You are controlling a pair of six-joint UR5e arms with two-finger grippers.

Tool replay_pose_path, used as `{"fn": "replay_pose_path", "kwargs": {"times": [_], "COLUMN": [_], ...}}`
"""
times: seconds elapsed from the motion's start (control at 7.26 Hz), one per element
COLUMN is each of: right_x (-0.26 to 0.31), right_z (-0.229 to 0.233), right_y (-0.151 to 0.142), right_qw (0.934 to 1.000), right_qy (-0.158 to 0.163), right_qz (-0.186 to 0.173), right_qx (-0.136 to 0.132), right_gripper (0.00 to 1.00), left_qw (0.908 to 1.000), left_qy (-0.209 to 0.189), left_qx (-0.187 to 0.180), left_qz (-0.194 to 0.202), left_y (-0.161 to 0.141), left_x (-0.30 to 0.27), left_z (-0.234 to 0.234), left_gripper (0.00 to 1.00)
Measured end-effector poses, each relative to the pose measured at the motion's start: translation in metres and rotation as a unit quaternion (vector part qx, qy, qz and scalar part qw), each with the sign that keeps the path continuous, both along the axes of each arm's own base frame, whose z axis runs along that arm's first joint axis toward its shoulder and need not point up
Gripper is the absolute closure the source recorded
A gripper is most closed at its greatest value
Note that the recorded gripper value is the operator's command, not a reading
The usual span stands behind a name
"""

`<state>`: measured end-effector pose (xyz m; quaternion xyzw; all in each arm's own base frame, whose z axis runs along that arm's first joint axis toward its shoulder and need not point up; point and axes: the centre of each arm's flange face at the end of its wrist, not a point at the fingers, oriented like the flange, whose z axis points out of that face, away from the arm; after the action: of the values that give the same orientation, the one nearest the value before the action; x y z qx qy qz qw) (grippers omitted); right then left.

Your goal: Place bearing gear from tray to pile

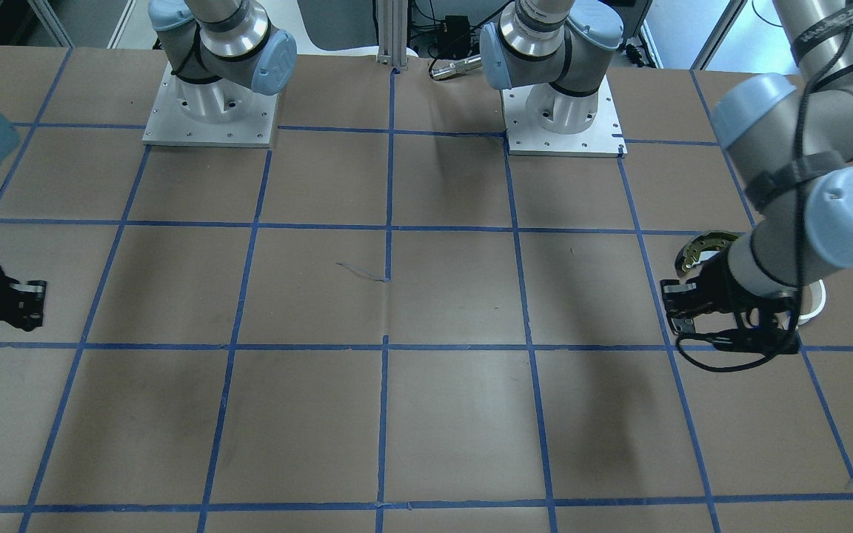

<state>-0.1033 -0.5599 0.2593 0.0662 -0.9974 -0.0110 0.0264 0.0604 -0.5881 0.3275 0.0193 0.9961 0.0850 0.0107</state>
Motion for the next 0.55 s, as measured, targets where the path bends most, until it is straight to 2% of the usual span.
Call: {"fn": "replay_pose_path", "kwargs": {"times": [0.28, 0.55], "right_x": [0.167, 0.316], "right_z": [0.001, -0.009], "right_y": [-0.001, 0.029], "right_qw": [0.9998, 0.9975], "right_qy": [0.003, -0.002], "right_qz": [-0.018, -0.069], "right_qx": [-0.010, -0.016], "right_gripper": [1.00, 1.00], "left_qw": [0.9996, 0.9991], "left_qy": [0.020, 0.035], "left_qx": [0.015, 0.022], "left_qz": [0.010, 0.004], "left_y": [0.025, 0.043], "left_x": [0.095, 0.139], "left_z": [-0.026, -0.050], "left_gripper": [1.00, 1.00]}}
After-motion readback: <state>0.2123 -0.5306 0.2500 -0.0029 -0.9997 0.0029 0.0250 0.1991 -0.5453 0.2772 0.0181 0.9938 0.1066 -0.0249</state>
